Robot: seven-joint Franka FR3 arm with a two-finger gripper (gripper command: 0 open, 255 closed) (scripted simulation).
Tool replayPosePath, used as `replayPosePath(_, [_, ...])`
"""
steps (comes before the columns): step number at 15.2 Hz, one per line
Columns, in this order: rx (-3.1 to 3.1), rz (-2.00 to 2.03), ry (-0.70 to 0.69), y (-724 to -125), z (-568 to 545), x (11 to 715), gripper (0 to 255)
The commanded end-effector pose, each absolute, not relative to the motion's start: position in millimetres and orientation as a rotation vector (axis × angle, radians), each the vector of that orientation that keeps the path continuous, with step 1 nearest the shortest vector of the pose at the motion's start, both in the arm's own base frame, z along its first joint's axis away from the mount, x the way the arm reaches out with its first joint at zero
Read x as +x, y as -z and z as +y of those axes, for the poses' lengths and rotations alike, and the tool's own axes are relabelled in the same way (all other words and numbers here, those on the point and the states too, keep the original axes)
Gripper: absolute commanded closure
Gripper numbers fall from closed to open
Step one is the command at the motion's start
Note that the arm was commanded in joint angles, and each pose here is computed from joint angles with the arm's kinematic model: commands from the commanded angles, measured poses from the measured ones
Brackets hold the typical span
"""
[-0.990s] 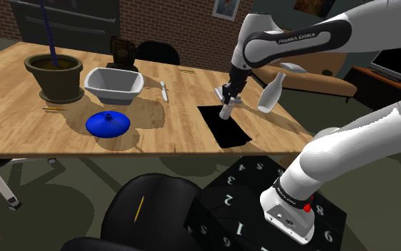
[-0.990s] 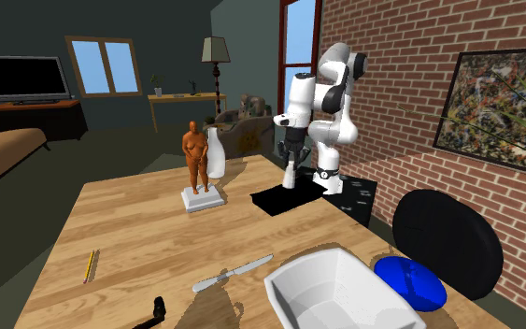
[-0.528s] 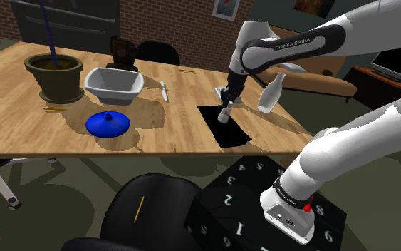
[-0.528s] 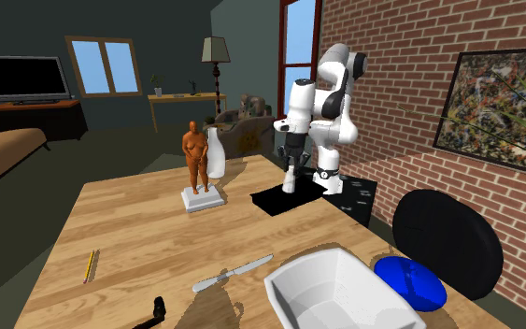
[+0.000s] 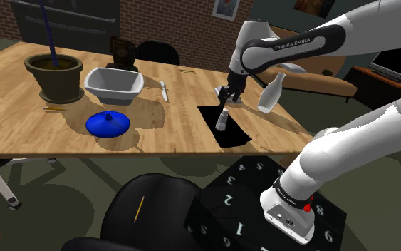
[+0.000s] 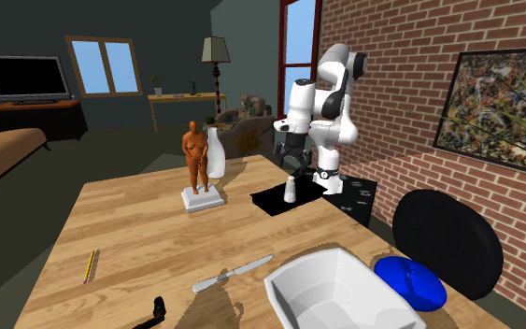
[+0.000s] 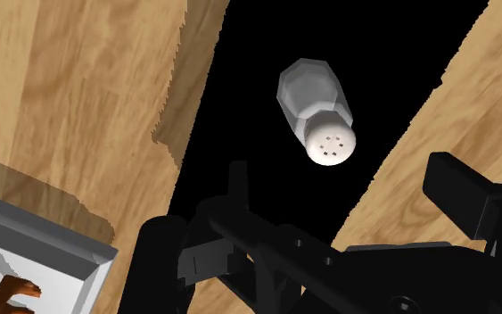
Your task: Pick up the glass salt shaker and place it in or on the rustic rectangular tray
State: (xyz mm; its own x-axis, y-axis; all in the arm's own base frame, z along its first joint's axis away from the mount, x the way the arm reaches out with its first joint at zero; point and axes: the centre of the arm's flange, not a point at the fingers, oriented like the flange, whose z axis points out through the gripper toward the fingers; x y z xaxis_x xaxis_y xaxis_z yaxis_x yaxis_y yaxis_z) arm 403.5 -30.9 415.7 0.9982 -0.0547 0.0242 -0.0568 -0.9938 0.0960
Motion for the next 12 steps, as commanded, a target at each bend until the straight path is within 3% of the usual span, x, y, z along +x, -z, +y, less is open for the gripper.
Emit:
replayPosePath(1, [3.043,-0.085,-0.033,-415.7,-30.9,403.5,0])
replayPosePath(5, [3.043,-0.085,-0.033,-465.5,-26.1,402.6,0])
replayPosePath(12, [3.043,-0.085,-0.033,-465.5,-26.1,402.6,0])
